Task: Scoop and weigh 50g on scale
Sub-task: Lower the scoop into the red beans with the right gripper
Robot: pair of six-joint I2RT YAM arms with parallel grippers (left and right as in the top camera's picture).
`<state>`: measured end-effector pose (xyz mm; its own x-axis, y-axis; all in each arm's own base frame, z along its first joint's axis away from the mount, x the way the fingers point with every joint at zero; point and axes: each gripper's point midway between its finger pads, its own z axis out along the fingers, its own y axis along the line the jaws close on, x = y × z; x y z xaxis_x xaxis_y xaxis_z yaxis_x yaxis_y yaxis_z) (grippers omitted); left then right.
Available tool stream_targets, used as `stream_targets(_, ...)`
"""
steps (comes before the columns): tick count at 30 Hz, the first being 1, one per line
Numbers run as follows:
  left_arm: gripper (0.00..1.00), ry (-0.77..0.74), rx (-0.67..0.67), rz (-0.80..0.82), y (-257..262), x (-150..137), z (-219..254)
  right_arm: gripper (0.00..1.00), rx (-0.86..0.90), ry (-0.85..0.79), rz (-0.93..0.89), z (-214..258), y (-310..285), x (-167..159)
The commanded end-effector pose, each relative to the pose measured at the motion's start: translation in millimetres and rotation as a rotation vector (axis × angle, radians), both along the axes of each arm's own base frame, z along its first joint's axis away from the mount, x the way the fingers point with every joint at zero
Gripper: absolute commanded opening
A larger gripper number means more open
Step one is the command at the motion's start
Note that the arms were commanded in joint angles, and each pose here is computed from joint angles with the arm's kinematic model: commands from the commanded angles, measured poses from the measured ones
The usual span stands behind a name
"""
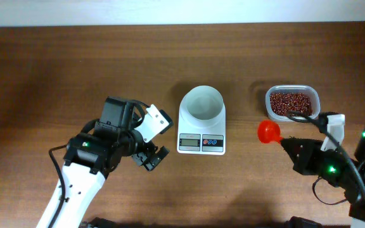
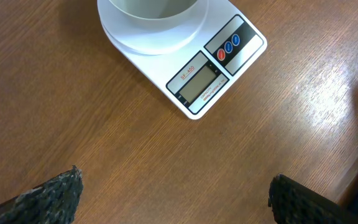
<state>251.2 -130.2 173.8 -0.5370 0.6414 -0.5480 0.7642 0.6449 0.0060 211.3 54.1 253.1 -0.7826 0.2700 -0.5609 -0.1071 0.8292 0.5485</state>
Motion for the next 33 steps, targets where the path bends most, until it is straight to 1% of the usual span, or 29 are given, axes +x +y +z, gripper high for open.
stream_targets(1,0.99,-0.023,0.005,-0.007,0.9,3.5,6.0,0.04,-0.167,0.024,-0.079,-10.9,-23.5,8.1)
stream_targets(3,0.99,-0.023,0.005,-0.007,0.9,3.6,6.0,0.04,-0.264,0.05,-0.155,-19.2,-45.6,16.3)
stream_targets(5,0.99,-0.023,0.005,-0.007,0.9,3.5,6.0,0.04,-0.295,0.062,-0.178,-23.3,-54.1,23.3)
stream_targets(7,0.99,-0.023,0.005,-0.007,0.9,3.5,6.0,0.04,-0.294,0.078,-0.172,-28.6,-56.0,32.0)
stream_targets(12,0.99,-0.023,0.005,-0.007,0.9,3.5,6.0,0.04,-0.33,0.076,-0.12,-43.4,-63.6,67.0)
stream_targets(13,0.99,-0.022,0.005,-0.007,0.9,3.5,5.9,0.04,-0.339,0.068,-0.112,-46.1,-66.3,78.0)
stream_targets(16,0.99,-0.023,0.005,-0.007,0.9,3.6,6.0,0.04,-0.398,0.072,-0.116,-51.3,-78.5,93.9)
stream_targets(21,0.99,-0.023,0.005,-0.007,0.9,3.6,6.0,0.04,-0.493,0.069,-0.188,-35.3,-106.9,131.4)
stream_targets(23,0.99,-0.023,0.005,-0.007,0.9,3.6,6.0,0.04,-0.529,0.089,-0.212,-39.7,-116.4,137.4)
stream_targets(25,0.99,-0.023,0.005,-0.007,0.9,3.5,6.0,0.04,-0.572,0.154,-0.233,-58.3,-128.2,140.7)
stream_targets(33,0.99,-0.023,0.005,-0.007,0.9,3.6,6.0,0.04,-0.616,0.278,-0.137,-115.8,-133.4,157.1)
